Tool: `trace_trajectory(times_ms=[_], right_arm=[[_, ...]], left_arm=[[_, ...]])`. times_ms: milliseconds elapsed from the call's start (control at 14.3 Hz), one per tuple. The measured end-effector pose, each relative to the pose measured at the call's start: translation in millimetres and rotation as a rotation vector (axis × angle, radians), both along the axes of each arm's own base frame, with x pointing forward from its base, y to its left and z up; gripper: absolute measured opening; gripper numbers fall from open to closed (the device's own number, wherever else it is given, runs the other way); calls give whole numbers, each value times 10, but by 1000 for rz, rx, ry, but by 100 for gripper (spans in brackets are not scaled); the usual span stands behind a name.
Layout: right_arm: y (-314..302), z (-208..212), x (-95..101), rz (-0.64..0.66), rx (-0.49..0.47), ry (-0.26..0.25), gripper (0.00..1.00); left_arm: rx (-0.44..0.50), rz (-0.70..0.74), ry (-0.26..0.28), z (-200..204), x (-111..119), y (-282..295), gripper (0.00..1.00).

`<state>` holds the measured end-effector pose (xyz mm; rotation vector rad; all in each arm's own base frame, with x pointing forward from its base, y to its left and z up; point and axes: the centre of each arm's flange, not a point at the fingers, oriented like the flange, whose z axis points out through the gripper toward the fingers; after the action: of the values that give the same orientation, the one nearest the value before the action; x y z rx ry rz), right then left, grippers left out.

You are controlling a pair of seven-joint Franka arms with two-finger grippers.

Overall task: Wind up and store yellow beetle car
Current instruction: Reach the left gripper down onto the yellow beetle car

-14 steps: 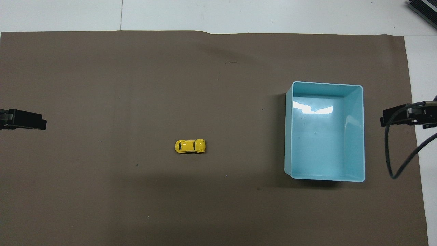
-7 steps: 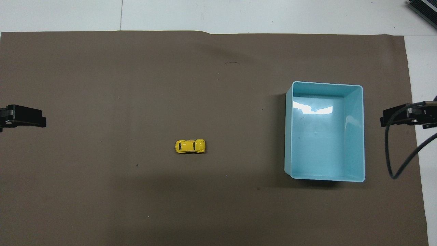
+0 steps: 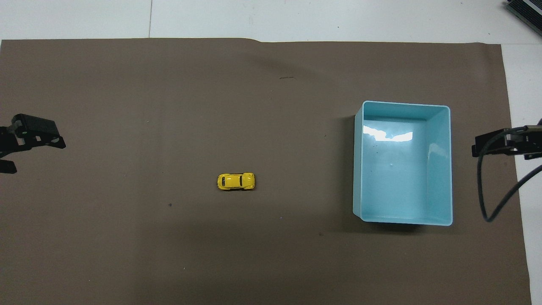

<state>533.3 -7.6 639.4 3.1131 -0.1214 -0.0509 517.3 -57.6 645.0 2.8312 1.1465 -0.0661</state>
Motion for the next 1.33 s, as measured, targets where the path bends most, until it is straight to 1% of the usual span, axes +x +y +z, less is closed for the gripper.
trace_trajectory(times_ms=[140,210,349,489,698,978,1327], right_arm=[[0,0,0,0,0,0,100],[0,0,0,0,0,0,100],[0,0,0,0,0,0,100],[0,0,0,0,0,0,100],[0,0,0,0,0,0,100],[0,0,0,0,0,0,100],[0,0,0,0,0,0,100]], left_arm=[[-5,234,43,-87,0,-142,100],[-10,346,55,-131,7,-220,100],[-21,557,54,-268,55,-401,100],[-22,713,70,-471,96,-550,100],[-7,846,106,-747,113,-611,100],[-39,1026,85,-1060,150,-884,100],[-20,1065,119,-1666,164,-1600,100]])
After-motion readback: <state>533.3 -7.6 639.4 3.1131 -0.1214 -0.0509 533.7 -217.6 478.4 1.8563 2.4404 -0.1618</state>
